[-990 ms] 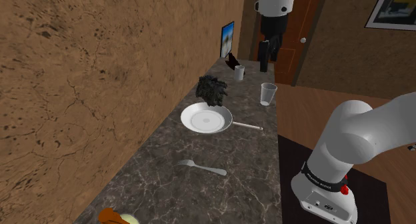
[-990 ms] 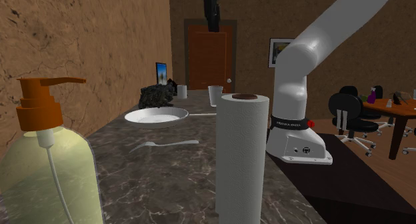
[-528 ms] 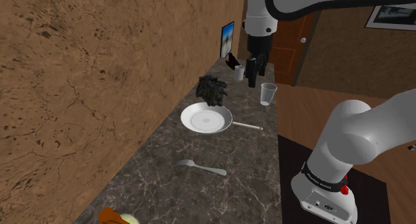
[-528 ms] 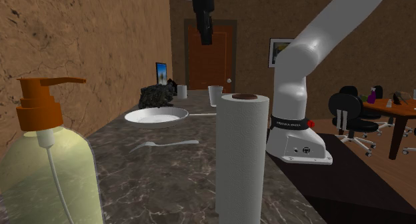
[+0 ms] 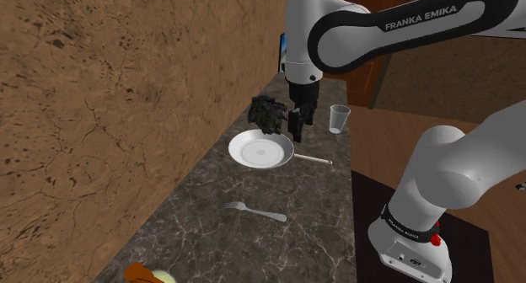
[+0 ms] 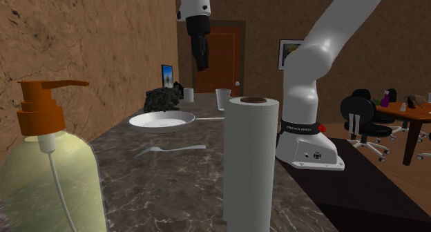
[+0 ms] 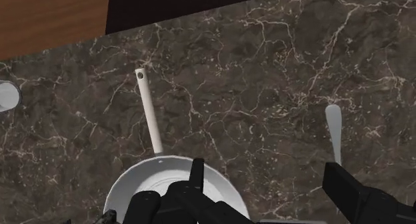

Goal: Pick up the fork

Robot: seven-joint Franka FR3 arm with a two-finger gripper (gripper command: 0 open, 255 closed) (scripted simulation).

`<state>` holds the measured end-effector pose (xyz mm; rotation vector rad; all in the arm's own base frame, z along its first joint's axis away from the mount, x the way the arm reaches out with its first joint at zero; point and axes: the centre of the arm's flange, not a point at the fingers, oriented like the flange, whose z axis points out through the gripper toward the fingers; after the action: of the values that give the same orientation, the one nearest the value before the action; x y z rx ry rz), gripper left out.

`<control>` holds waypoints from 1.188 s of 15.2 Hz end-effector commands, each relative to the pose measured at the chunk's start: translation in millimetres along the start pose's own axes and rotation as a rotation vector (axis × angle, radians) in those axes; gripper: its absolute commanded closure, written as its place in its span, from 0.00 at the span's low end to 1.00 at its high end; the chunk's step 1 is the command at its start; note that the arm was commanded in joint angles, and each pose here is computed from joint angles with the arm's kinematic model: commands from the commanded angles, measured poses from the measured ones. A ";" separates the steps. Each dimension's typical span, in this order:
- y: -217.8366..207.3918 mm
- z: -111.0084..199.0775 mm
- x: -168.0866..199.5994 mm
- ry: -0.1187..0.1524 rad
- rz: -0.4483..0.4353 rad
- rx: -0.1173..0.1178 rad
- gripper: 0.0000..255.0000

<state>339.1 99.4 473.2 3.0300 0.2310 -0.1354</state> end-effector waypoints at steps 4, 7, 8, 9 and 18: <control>-41.9 47.0 21.6 -0.005 -0.046 0.018 0.00; -67.1 73.8 33.9 -0.009 -0.073 0.029 0.00; -75.6 82.7 37.8 -0.010 -0.082 0.033 0.00; -84.2 91.5 41.6 -0.012 -0.092 0.036 0.00; -159.1 165.2 70.3 -0.022 -0.169 0.066 0.00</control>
<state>369.5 242.8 297.5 3.0663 0.4798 -0.1917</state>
